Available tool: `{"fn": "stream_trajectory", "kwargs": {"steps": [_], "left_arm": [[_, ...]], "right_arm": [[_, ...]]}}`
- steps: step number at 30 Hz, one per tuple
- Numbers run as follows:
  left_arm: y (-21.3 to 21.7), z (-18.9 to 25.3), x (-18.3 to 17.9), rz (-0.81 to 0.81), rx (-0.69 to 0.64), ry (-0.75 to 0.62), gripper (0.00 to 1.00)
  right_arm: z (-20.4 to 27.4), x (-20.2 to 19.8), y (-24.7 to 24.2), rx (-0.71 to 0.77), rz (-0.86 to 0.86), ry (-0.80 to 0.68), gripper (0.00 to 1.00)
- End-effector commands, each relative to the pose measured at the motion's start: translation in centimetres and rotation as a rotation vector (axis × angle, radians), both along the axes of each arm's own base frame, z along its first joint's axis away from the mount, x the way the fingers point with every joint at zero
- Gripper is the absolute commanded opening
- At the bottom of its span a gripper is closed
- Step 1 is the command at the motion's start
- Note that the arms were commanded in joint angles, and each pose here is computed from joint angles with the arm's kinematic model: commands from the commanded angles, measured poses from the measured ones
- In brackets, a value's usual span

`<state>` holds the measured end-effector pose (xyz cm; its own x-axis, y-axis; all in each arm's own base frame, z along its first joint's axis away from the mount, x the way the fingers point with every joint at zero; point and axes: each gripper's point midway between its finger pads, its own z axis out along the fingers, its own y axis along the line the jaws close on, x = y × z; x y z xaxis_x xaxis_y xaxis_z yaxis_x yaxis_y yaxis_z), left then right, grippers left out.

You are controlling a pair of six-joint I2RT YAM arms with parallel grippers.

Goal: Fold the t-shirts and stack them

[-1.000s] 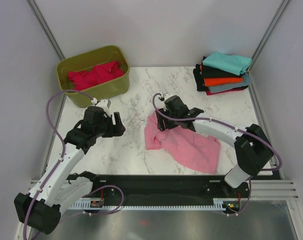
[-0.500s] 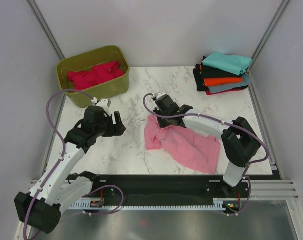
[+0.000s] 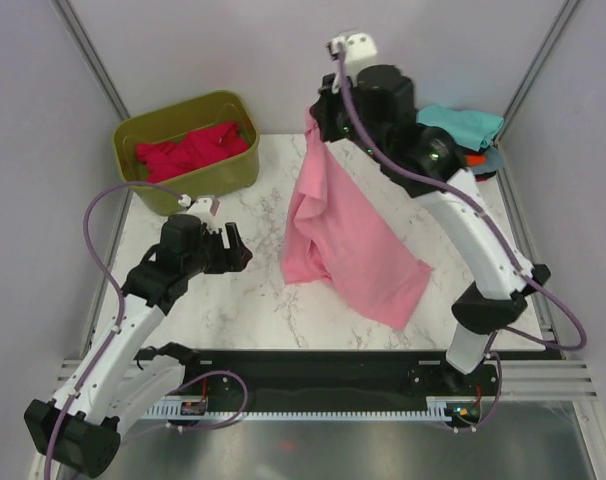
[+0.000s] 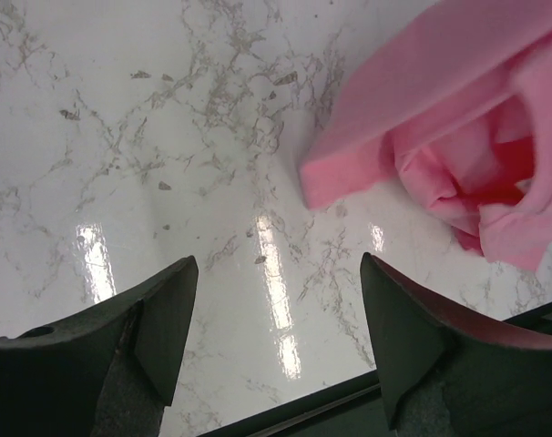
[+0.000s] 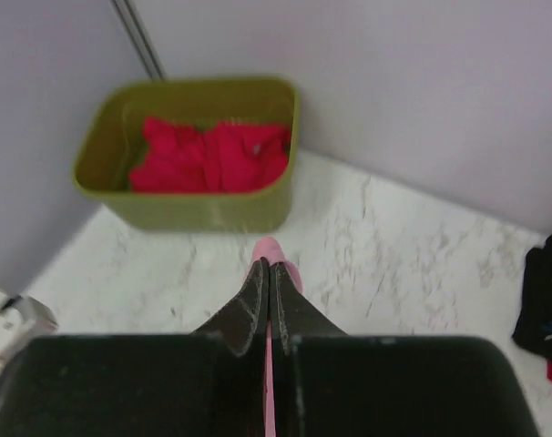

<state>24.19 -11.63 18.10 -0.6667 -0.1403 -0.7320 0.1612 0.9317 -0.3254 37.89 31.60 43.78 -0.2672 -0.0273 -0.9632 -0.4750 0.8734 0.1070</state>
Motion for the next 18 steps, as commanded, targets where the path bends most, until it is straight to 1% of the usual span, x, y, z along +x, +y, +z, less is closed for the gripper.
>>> {"fn": "stream_trajectory", "kwargs": {"steps": [1, 2, 3, 4, 5, 6, 7, 8, 9, 10, 11, 12, 14, 15, 16, 17, 18], "left_arm": [[-1.1, 2.2, 0.4, -0.045, -0.055, -0.082, 0.79], [-1.1, 2.4, 0.4, -0.046, -0.059, -0.089, 0.79], [-1.4, 2.4, 0.2, -0.06, -0.069, -0.09, 0.78], [-1.7, 2.6, 0.3, -0.072, -0.08, -0.101, 0.78], [-2.1, 2.6, 0.2, -0.096, -0.097, -0.096, 0.78], [-2.5, 2.5, 0.1, -0.111, -0.106, -0.091, 0.78], [-2.8, 2.6, 0.1, -0.128, -0.117, -0.092, 0.78], [-3.3, 2.4, 0.0, -0.149, -0.128, -0.079, 0.78], [-3.9, 2.0, -0.2, -0.174, -0.142, -0.052, 0.77], [-4.3, 1.8, -0.2, -0.185, -0.145, -0.043, 0.77], [-4.8, 1.6, -0.5, -0.205, -0.145, -0.035, 0.77], [-5.0, 1.4, -0.6, -0.204, -0.142, -0.024, 0.77], [-5.3, 1.5, -0.8, -0.213, -0.139, -0.028, 0.76], [-5.3, 1.4, -0.8, -0.205, -0.139, -0.028, 0.76], [-5.2, 1.3, -0.7, -0.197, -0.138, -0.025, 0.76], [-5.0, 1.1, -0.6, -0.179, -0.133, -0.023, 0.76], [-4.8, 0.6, -0.6, -0.157, -0.136, -0.005, 0.76]], "right_arm": [[5.2, -2.8, -5.0, -0.022, -0.083, -0.068, 0.0], [6.9, -4.1, -6.4, 0.014, -0.092, -0.1, 0.0], [4.8, -3.9, -6.6, -0.022, -0.109, -0.062, 0.0], [4.3, -4.2, -7.0, -0.021, -0.119, -0.055, 0.0], [5.3, -5.1, -8.1, 0.026, -0.14, -0.072, 0.0], [2.6, -4.9, -8.1, -0.011, -0.149, -0.027, 0.0], [1.9, -5.2, -8.5, -0.012, -0.162, -0.017, 0.0], [2.4, -6.0, -9.4, 0.032, -0.179, -0.025, 0.0], [-0.4, -6.0, -9.7, -0.008, -0.2, 0.015, 0.0], [-1.2, -6.3, -10.1, 0.0, -0.21, 0.027, 0.0], [-0.3, -7.2, -10.8, 0.058, -0.209, 0.0, 0.0], [-3.5, -7.5, -10.8, 0.02, -0.204, 0.044, 0.0], [-4.1, -8.8, -12.0, 0.057, -0.211, 0.031, 0.0], [-7.7, -9.1, -12.4, 0.016, -0.218, 0.078, 0.0], [-8.8, -9.5, -13.1, 0.019, -0.247, 0.086, 0.0], [-8.4, -10.5, -14.3, 0.065, -0.264, 0.065, 0.0], [-11.4, -10.9, -14.9, 0.054, -0.289, 0.108, 0.0]]}}
